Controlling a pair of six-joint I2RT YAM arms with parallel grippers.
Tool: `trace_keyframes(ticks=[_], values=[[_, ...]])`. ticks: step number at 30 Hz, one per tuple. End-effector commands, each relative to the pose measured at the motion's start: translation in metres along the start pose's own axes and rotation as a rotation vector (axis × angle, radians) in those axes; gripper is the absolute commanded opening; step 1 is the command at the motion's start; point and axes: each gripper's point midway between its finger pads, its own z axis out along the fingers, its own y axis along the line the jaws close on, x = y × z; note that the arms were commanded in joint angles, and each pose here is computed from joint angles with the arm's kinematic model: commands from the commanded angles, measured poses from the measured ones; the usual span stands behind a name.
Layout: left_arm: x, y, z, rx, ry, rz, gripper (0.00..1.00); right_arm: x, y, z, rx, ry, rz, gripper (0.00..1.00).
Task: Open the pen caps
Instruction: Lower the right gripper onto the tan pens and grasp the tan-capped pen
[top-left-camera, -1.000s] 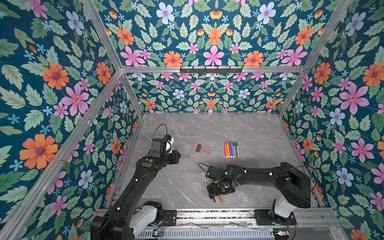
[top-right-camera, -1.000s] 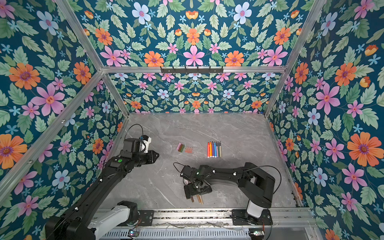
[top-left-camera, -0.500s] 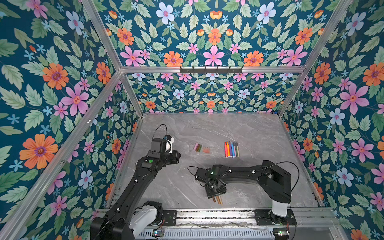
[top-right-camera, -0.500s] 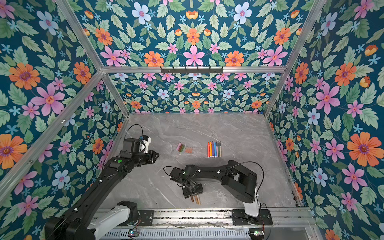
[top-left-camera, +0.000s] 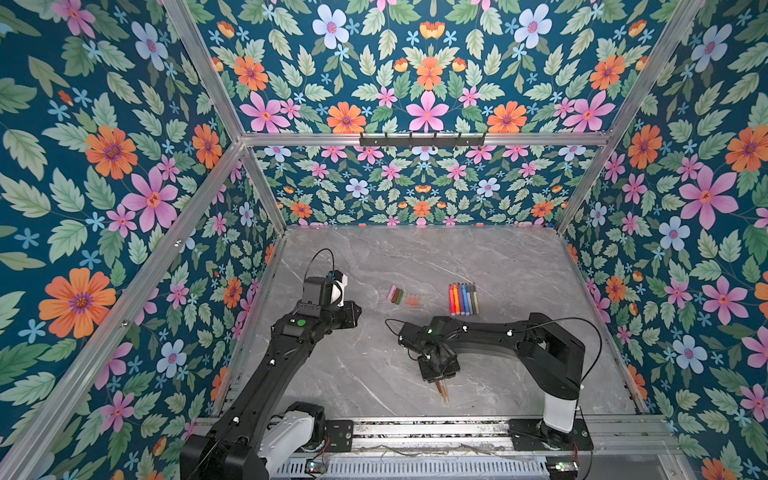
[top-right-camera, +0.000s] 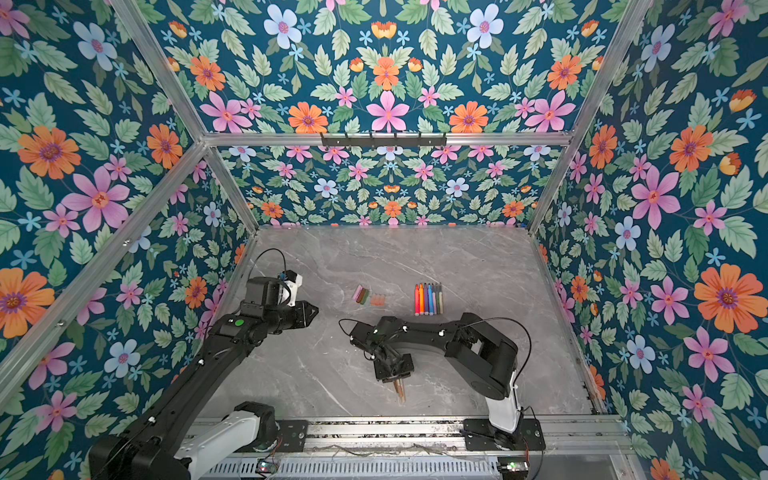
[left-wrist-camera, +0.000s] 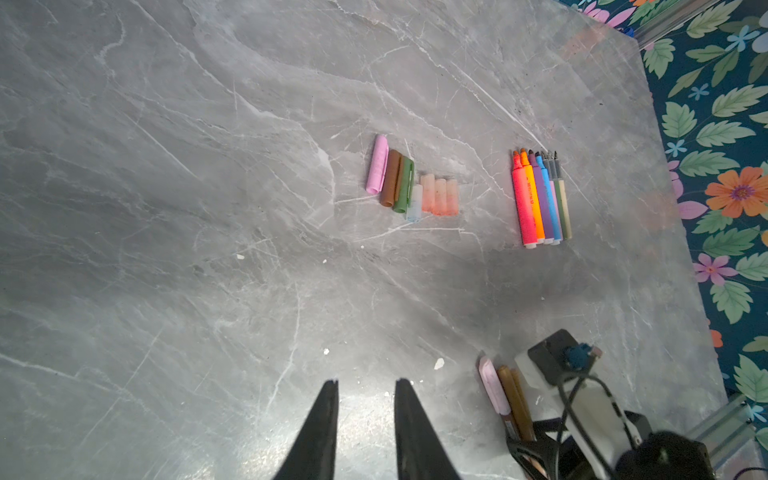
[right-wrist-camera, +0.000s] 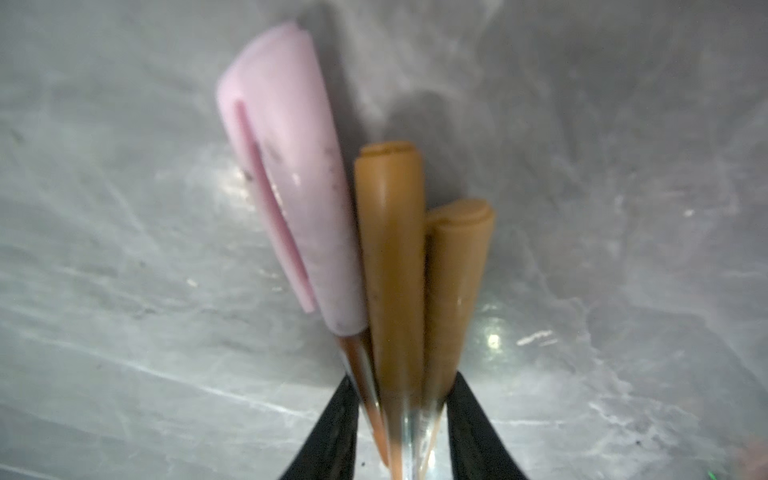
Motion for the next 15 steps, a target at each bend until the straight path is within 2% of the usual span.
trace_keyframes(ticks=[1, 11, 13, 15], values=[[-0.005, -0.001, 0.0, 0.001, -0.017, 0.013, 0.27, -0.014, -0.014, 0.0, 0.04, -0.022, -0.037, 0.36], [-0.004, 0.001, 0.0, -0.006, -0.015, 0.011, 0.27, -0.073, -0.026, -0.008, -0.006, -0.059, -0.05, 0.39], [-0.004, 0.001, 0.0, -0.006, -0.015, 0.011, 0.27, -0.077, -0.022, -0.009, -0.03, -0.055, -0.061, 0.44], [-0.004, 0.002, 0.0, -0.011, -0.015, 0.011, 0.27, -0.077, -0.017, -0.012, -0.064, -0.051, -0.07, 0.56]])
